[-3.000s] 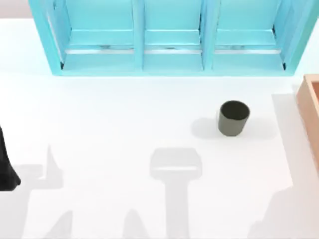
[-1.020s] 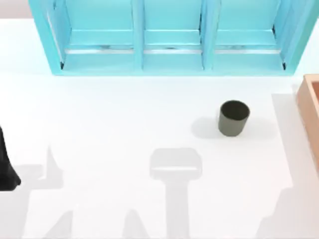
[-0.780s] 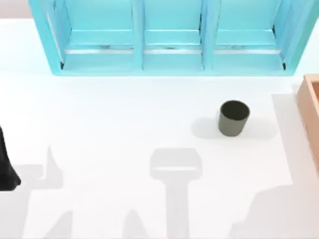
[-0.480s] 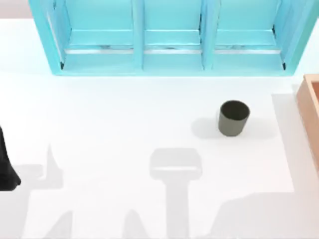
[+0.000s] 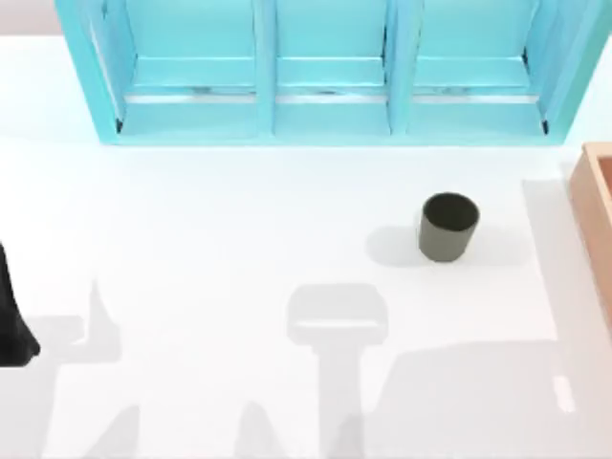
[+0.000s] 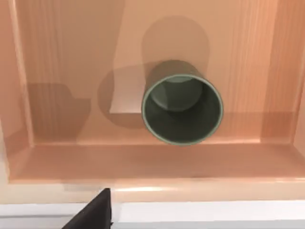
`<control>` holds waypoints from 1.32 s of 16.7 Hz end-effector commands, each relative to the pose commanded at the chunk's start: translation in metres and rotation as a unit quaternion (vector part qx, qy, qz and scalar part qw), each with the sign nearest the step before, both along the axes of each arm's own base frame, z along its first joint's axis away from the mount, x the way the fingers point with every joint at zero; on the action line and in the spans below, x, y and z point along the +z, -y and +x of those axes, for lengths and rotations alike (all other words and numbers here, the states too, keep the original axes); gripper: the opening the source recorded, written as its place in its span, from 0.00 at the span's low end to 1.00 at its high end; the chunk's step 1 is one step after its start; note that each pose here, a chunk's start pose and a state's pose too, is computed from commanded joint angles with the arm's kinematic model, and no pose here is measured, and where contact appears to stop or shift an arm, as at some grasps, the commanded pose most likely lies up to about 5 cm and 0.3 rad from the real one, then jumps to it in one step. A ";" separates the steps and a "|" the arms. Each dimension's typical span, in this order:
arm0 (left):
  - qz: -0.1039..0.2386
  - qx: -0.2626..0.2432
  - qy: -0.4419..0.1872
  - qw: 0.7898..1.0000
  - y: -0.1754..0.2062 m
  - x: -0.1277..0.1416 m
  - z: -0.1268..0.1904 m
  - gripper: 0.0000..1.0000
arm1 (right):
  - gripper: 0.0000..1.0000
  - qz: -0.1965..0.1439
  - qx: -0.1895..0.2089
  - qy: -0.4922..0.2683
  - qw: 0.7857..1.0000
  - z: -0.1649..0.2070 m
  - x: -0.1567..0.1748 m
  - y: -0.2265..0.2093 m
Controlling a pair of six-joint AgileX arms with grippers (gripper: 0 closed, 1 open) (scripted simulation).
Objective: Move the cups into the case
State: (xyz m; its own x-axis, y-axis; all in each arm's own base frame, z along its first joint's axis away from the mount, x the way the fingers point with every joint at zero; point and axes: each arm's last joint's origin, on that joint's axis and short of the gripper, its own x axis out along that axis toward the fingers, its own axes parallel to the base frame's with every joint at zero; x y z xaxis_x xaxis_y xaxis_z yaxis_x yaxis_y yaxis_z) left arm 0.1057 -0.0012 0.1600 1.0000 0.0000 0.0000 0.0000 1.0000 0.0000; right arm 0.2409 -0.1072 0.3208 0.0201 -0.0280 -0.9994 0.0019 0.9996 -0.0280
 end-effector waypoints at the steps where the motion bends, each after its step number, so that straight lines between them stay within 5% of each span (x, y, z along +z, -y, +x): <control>1: 0.000 0.000 0.000 1.000 0.000 0.000 0.000 1.00 | 1.00 0.004 -0.001 0.003 1.000 0.014 0.000 -0.006; 4: 0.000 0.000 0.000 1.000 0.000 0.000 0.000 1.00 | 1.00 0.015 -0.007 0.012 1.000 0.069 -0.005 -0.042; 8: 0.000 0.000 0.000 1.000 0.000 0.000 0.000 1.00 | 1.00 0.024 -0.007 0.010 1.000 0.138 -0.031 -0.144; 13: 0.000 0.000 0.000 1.000 0.000 0.000 0.000 1.00 | 1.00 0.017 -0.005 -0.008 1.000 0.164 -0.075 -0.253; 22: 0.000 0.000 0.000 1.000 0.000 0.000 0.000 1.00 | 1.00 0.015 -0.004 -0.011 1.000 0.165 -0.092 -0.265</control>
